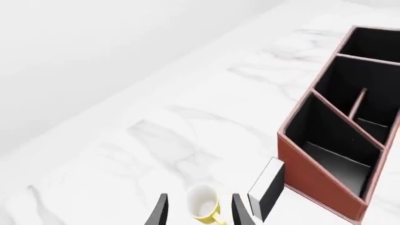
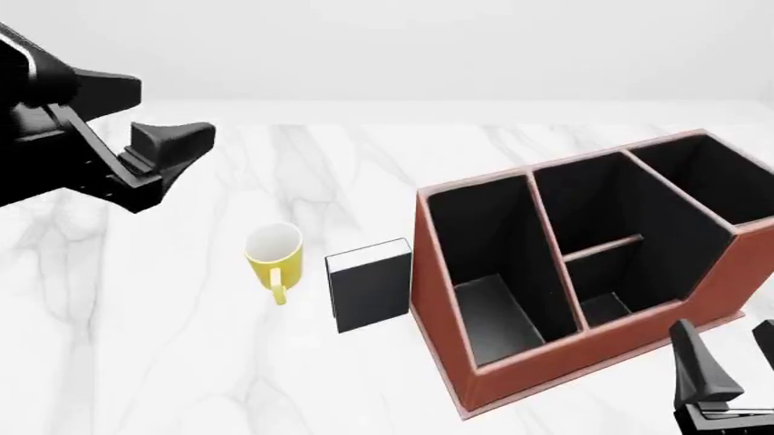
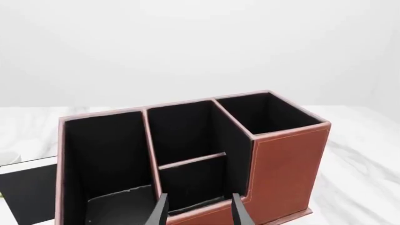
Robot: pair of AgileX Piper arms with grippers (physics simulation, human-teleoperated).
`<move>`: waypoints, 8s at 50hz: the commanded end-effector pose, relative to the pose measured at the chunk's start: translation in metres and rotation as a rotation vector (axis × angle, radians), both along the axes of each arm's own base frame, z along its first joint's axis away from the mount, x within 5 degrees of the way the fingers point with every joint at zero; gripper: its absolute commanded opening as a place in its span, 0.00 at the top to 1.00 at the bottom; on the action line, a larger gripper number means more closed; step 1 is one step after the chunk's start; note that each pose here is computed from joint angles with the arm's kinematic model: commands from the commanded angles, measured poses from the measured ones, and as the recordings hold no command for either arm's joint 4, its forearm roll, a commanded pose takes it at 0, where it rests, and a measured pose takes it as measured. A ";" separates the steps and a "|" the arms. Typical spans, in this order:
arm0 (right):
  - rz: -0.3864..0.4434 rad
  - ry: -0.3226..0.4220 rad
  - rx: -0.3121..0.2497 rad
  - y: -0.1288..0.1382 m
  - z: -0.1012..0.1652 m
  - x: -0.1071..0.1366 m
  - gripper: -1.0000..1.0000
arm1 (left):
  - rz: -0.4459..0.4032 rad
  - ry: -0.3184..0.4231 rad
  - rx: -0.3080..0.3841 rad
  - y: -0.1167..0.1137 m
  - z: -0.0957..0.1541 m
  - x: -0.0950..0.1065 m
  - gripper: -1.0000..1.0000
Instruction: Pick up the book and place it in the back compartment of the caddy.
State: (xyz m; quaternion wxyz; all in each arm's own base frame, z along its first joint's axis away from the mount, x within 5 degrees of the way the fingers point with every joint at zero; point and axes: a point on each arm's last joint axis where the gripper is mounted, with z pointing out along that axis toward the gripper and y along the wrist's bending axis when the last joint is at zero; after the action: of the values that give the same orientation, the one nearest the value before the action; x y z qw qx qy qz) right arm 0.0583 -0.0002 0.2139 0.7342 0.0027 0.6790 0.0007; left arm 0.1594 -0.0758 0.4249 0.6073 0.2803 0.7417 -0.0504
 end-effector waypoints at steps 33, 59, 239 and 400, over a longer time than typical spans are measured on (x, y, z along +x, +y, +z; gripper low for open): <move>0.000 0.007 0.001 0.000 0.000 0.003 0.00 | -0.267 0.247 0.292 -0.125 0.009 0.101 0.00; 0.002 0.008 -0.001 0.000 0.000 0.004 0.00 | -0.294 0.412 0.359 -0.153 -0.080 0.113 0.00; 0.007 0.008 0.007 0.000 0.000 0.004 0.00 | -0.312 0.386 0.447 -0.141 -0.013 0.123 1.00; 0.002 0.010 0.021 0.000 0.000 0.004 0.00 | -0.666 0.114 0.126 -0.408 -0.130 0.082 1.00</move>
State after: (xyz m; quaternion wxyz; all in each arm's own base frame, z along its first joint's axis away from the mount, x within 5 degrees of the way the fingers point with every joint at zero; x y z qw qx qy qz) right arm 0.0621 -0.0002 0.2139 0.7308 0.0090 0.6825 0.0078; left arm 0.2389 -0.4831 0.3000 0.4871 0.5428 0.6491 -0.2163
